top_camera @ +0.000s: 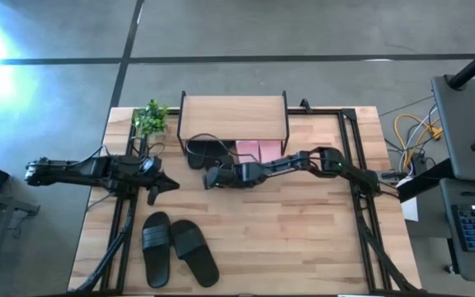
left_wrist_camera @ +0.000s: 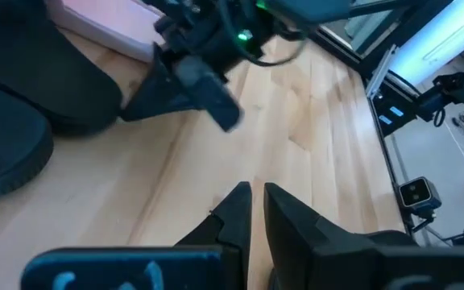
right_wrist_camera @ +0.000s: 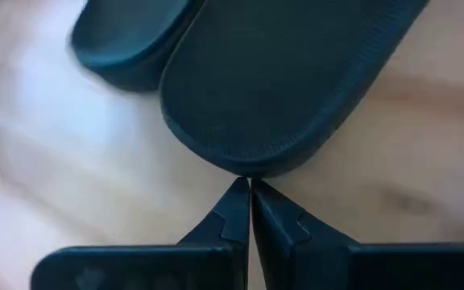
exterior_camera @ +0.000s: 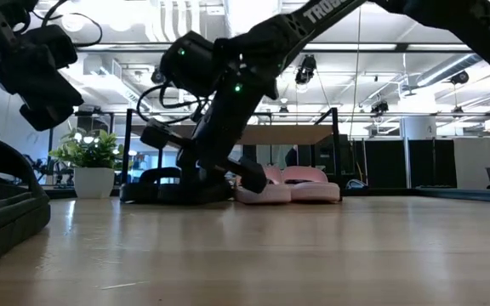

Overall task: Pick and place slides into the shelf
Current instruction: Adjust the right black slipper under the shelf, then adjust the left pink slipper under the shelf

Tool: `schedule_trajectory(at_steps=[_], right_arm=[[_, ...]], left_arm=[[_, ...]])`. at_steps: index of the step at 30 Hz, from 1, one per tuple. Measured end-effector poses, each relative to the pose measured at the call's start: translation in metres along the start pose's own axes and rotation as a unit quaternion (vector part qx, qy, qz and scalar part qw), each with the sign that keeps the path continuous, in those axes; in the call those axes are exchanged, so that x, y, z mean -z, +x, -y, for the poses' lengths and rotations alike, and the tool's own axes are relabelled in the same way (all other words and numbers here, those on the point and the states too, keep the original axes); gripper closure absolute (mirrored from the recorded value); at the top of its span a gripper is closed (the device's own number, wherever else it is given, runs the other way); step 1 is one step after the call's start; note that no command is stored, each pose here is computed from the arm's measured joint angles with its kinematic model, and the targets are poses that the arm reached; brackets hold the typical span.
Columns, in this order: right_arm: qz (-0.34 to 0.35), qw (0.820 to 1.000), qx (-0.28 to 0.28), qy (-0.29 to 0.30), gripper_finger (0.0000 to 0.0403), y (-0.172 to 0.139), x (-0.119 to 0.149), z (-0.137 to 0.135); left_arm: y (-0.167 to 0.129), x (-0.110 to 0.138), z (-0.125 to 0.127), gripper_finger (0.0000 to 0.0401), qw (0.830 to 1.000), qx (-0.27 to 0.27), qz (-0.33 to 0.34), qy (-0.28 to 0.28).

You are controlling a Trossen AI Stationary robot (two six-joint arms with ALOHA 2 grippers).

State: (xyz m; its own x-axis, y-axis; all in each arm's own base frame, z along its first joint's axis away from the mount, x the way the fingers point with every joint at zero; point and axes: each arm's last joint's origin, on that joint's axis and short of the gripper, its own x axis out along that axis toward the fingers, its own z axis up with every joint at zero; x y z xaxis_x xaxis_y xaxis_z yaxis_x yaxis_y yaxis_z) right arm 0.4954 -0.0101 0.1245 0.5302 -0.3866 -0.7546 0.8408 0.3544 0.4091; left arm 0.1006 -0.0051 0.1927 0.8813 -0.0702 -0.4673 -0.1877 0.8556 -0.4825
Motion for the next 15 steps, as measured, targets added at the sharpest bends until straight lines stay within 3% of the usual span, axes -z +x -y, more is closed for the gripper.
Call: schedule_trajectory(at_steps=[8,15], right_arm=[[0.041,0.999,0.024,0.022,0.0394,0.005,-0.018,0.006],[0.008,1.0,-0.021,-0.009,0.0394,-0.036,-0.008,-0.03]], left_arm=[[0.003,0.003,-0.002,0.0379,1.0,-0.008,-0.007,0.0],[0.004,0.005,-0.003,0.0379,1.0,-0.009,-0.01,0.008]])
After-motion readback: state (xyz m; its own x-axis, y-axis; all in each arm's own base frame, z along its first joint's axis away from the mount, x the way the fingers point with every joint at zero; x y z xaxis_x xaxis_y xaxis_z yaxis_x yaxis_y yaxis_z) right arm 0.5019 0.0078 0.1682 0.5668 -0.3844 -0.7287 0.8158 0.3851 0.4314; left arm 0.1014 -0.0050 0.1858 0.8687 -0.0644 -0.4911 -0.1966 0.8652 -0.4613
